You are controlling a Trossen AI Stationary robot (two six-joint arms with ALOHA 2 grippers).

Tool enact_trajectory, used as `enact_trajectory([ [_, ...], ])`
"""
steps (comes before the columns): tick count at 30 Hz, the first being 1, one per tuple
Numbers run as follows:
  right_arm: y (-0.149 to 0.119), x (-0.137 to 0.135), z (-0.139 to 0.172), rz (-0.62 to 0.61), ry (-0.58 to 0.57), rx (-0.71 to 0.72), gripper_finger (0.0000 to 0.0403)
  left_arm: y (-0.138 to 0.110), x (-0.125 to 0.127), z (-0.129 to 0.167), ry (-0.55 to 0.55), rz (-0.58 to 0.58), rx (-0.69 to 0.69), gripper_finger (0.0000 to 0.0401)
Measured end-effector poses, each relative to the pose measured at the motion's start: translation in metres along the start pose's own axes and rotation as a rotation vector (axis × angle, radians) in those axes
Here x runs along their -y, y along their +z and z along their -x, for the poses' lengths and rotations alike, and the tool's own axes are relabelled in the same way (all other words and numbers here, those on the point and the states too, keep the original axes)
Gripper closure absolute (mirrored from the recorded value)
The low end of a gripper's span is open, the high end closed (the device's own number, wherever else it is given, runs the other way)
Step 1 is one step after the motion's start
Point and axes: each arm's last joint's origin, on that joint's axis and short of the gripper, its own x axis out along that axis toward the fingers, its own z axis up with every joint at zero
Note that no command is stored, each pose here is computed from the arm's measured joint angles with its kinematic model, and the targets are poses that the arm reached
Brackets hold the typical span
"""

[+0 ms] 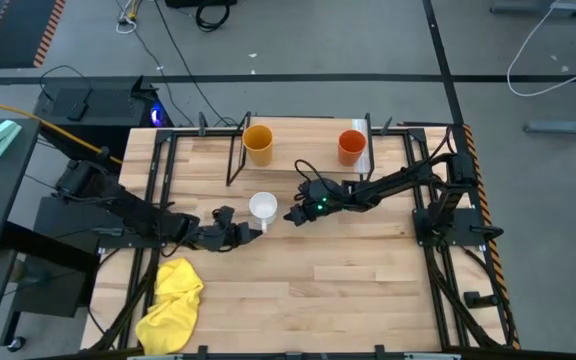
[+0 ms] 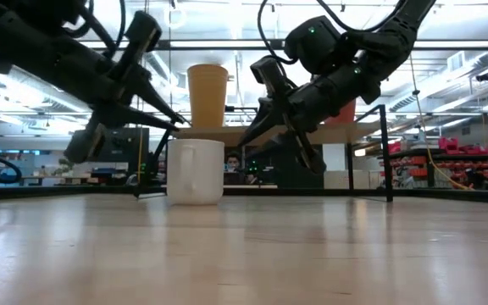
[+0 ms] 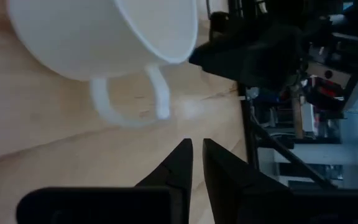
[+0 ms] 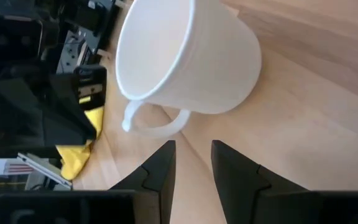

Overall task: Stack small to large cups/mugs on shelf
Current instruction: Put the white mug on the shelf

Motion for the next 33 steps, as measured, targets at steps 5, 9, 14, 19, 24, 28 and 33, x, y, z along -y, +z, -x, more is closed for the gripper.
enact_trajectory([
  [5,-0.008,-0.005,-0.001,0.033,0.012,-0.023,0.0293,-0.006,0.001,0.01,-0.013,-0.032,-0.042,0.0356],
  [9,-0.017,-0.01,-0.002,0.054,0.025,-0.047,0.0292,-0.019,0.003,0.018,-0.043,-0.033,-0.102,0.0358],
  [14,-0.027,-0.015,-0.003,0.088,0.037,-0.071,0.0293,-0.033,0.0,0.028,-0.045,-0.159,-0.165,0.0365],
  [19,-0.035,-0.019,-0.003,0.103,0.048,-0.092,0.0295,-0.038,-0.004,0.032,-0.033,-0.231,-0.185,0.037],
  [24,-0.042,-0.023,-0.003,0.115,0.056,-0.108,0.0295,-0.039,-0.003,0.033,-0.051,-0.34,-0.166,0.0371],
  [28,-0.045,-0.024,-0.003,0.121,0.06,-0.115,0.0295,-0.039,-0.003,0.033,-0.049,-0.376,-0.154,0.0366],
  [33,-0.046,-0.024,-0.003,0.157,0.055,-0.119,0.0295,-0.033,-0.017,0.032,0.079,-0.275,-0.063,0.0361],
])
